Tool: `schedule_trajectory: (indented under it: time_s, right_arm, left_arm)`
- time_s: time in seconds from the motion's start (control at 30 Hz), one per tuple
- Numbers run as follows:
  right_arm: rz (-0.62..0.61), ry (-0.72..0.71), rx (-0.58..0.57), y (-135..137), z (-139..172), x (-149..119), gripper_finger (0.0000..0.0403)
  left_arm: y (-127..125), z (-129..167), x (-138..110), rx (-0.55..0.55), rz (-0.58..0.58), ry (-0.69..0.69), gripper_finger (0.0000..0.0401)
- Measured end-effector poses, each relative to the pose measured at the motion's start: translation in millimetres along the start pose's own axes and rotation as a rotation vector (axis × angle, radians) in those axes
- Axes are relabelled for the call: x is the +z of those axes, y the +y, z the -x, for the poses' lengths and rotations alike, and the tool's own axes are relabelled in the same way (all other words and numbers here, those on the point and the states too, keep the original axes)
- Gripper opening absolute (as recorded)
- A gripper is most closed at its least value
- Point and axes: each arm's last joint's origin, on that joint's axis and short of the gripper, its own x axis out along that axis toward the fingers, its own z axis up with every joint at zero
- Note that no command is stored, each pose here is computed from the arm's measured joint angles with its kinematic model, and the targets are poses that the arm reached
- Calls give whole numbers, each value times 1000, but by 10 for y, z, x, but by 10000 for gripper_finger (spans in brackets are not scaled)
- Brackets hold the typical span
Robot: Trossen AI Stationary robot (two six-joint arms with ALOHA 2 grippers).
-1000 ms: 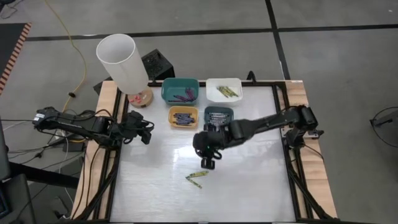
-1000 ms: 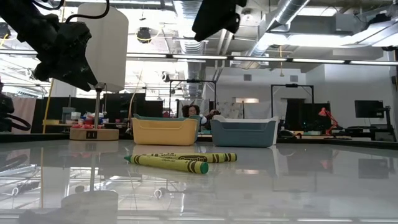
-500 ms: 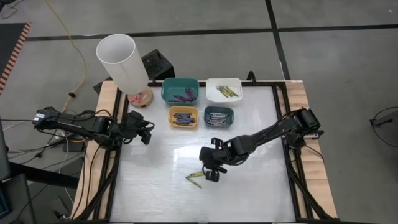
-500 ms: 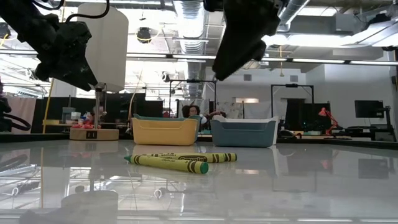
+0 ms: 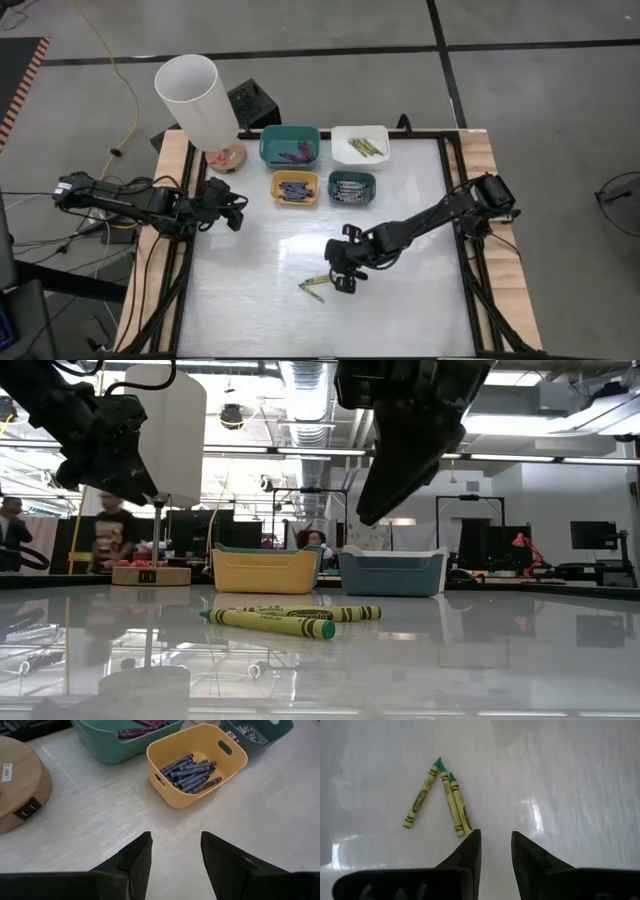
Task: Sort crayons
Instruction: Put the green crayon into the white bin
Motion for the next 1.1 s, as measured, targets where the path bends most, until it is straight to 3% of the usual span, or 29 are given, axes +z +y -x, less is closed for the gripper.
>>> schedule_trajectory:
  time_s: [0.37,0.63,1.1]
  right_arm:
    - [35,-22,22,85,-180,-19,102]
    - [75,57,-1,152,-316,-165,102]
    - [229,69,0,189,-465,-220,102]
  left_arm:
    - [4,0,5,13,1,-16,160]
    - [8,-1,3,20,3,-17,160]
    - [8,-1,3,21,15,-18,160]
